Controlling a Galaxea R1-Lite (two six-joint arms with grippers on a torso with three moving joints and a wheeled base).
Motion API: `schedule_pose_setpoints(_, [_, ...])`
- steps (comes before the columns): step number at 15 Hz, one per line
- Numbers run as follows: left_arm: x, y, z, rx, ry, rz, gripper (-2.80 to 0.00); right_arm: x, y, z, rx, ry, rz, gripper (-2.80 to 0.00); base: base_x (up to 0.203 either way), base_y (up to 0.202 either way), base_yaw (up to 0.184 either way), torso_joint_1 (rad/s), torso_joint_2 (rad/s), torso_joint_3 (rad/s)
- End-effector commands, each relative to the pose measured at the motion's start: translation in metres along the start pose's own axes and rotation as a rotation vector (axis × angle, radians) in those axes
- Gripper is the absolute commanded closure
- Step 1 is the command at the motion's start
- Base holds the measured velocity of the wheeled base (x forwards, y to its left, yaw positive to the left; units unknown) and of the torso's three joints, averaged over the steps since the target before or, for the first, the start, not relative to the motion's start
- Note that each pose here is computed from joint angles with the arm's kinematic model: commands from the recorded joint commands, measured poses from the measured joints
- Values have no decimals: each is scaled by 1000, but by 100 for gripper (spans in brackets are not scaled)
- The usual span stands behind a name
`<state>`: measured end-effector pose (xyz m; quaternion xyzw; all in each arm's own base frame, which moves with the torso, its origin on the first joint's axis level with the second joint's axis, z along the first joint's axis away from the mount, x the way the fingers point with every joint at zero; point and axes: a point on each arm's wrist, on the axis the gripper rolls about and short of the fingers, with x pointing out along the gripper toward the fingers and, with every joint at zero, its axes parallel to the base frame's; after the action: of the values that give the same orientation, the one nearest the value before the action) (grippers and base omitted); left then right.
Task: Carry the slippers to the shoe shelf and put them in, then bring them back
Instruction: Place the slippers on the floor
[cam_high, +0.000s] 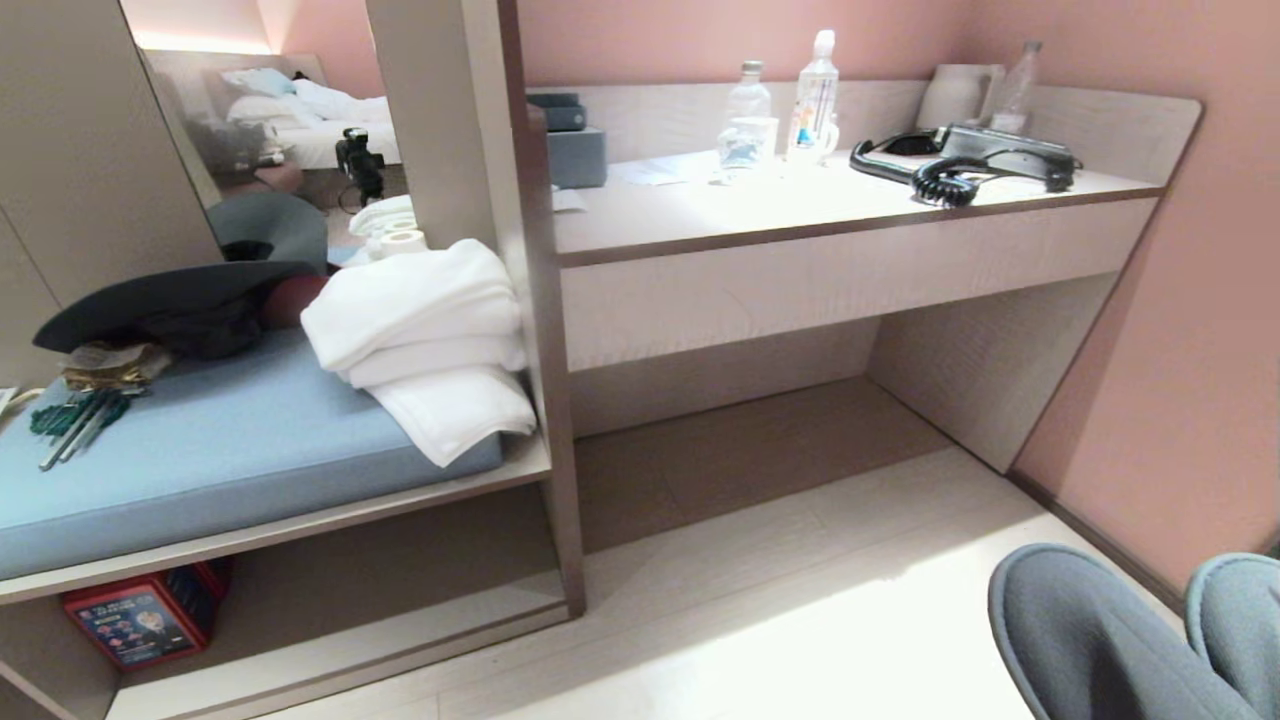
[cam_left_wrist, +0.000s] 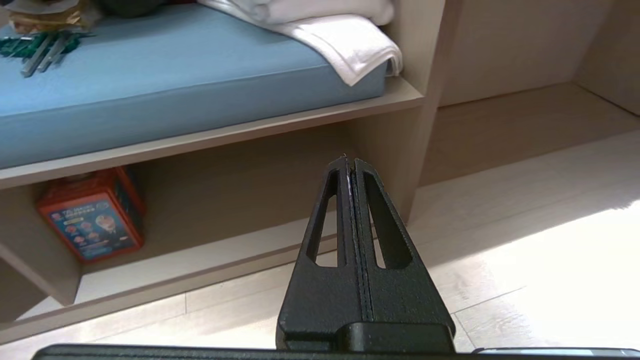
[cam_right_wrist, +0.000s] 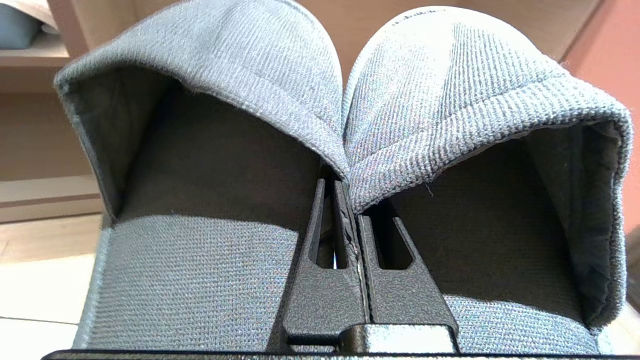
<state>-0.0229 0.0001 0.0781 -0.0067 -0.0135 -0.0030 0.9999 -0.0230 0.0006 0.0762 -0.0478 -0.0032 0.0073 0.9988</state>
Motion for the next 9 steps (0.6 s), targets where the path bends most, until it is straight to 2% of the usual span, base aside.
schedule_pose_setpoints(1, [1, 0, -2, -1, 9, 0, 0, 0, 0, 0, -3, 1, 0, 0, 0, 0, 0, 0, 0, 0])
schedule_pose_setpoints(4, [1, 0, -2, -1, 9, 0, 0, 0, 0, 0, 1, 1, 1, 0, 0, 0, 0, 0, 0, 0])
schedule_pose_setpoints(7, [1, 0, -2, -1, 7, 0, 0, 0, 0, 0, 54, 1, -4, 0, 0, 0, 0, 0, 0, 0])
schedule_pose_setpoints(9, [1, 0, -2, -1, 7, 0, 0, 0, 0, 0, 54, 1, -4, 0, 0, 0, 0, 0, 0, 0])
